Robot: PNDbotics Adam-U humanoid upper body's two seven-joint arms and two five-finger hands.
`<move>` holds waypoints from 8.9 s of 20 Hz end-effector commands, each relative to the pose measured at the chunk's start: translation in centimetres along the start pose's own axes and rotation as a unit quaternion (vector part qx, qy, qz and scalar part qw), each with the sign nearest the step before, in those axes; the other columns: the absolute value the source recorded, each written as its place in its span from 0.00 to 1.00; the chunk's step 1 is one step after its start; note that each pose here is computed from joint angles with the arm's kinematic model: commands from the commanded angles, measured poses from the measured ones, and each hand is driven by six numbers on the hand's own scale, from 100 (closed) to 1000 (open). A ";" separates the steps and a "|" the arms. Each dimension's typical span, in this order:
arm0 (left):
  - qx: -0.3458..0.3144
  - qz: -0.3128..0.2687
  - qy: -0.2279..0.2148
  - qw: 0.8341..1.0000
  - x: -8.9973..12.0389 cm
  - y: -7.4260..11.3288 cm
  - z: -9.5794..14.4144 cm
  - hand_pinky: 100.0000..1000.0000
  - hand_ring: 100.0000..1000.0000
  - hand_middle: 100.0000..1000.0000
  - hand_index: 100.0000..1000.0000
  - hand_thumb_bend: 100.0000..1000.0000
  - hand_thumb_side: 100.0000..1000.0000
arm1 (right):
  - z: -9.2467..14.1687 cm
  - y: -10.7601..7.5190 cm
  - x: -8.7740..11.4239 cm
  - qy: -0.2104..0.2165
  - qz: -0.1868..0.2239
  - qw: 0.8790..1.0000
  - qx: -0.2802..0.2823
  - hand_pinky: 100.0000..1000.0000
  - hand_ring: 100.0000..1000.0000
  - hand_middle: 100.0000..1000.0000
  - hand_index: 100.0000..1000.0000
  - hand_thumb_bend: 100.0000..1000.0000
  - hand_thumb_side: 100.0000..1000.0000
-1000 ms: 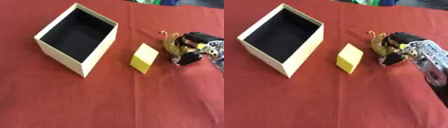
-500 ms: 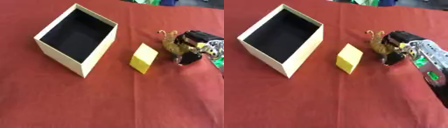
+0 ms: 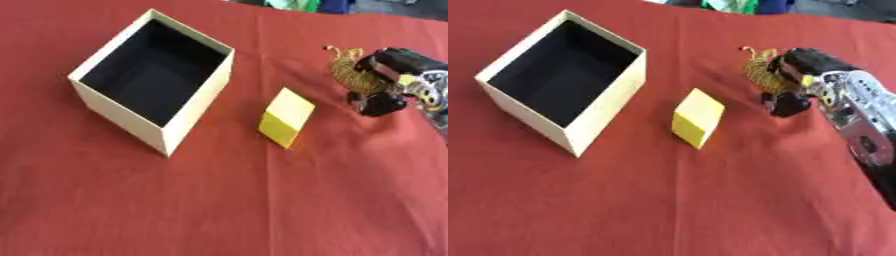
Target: Pick up objects on the table and place them in the box.
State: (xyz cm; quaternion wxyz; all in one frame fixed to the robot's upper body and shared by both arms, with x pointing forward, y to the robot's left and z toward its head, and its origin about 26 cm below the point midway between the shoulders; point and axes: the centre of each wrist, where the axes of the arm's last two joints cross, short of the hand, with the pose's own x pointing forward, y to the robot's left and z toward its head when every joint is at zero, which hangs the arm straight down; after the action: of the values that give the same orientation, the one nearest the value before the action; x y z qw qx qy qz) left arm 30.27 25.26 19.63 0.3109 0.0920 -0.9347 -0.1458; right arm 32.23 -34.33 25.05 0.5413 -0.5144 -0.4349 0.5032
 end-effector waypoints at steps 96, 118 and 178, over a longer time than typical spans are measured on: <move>-0.026 0.018 -0.011 0.999 0.5 -0.4 -0.3 0.61 0.85 0.84 0.79 0.00 0.83 | -6.3 -10.4 26.4 -0.327 0.128 0.936 0.036 0.83 0.85 0.63 0.83 0.00 0.50; -0.028 0.018 -0.013 0.999 0.5 -0.4 -0.4 0.61 0.85 0.84 0.79 0.00 0.82 | -7.0 -10.5 25.3 -0.332 0.179 0.926 0.019 0.85 0.91 0.83 0.95 0.02 1.00; -0.036 -0.008 -0.006 0.999 0.5 0.3 -0.3 0.61 0.85 0.84 0.79 0.00 0.82 | 0.5 -9.7 8.3 -0.302 0.183 0.935 0.027 0.90 0.96 0.86 1.00 0.40 0.85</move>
State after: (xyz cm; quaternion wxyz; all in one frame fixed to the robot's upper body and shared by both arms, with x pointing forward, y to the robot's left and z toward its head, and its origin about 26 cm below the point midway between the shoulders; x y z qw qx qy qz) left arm 30.26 24.95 19.46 0.3185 0.0775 -0.9289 -0.1724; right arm 33.88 -24.78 33.28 0.2987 -0.3818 -0.4671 0.7395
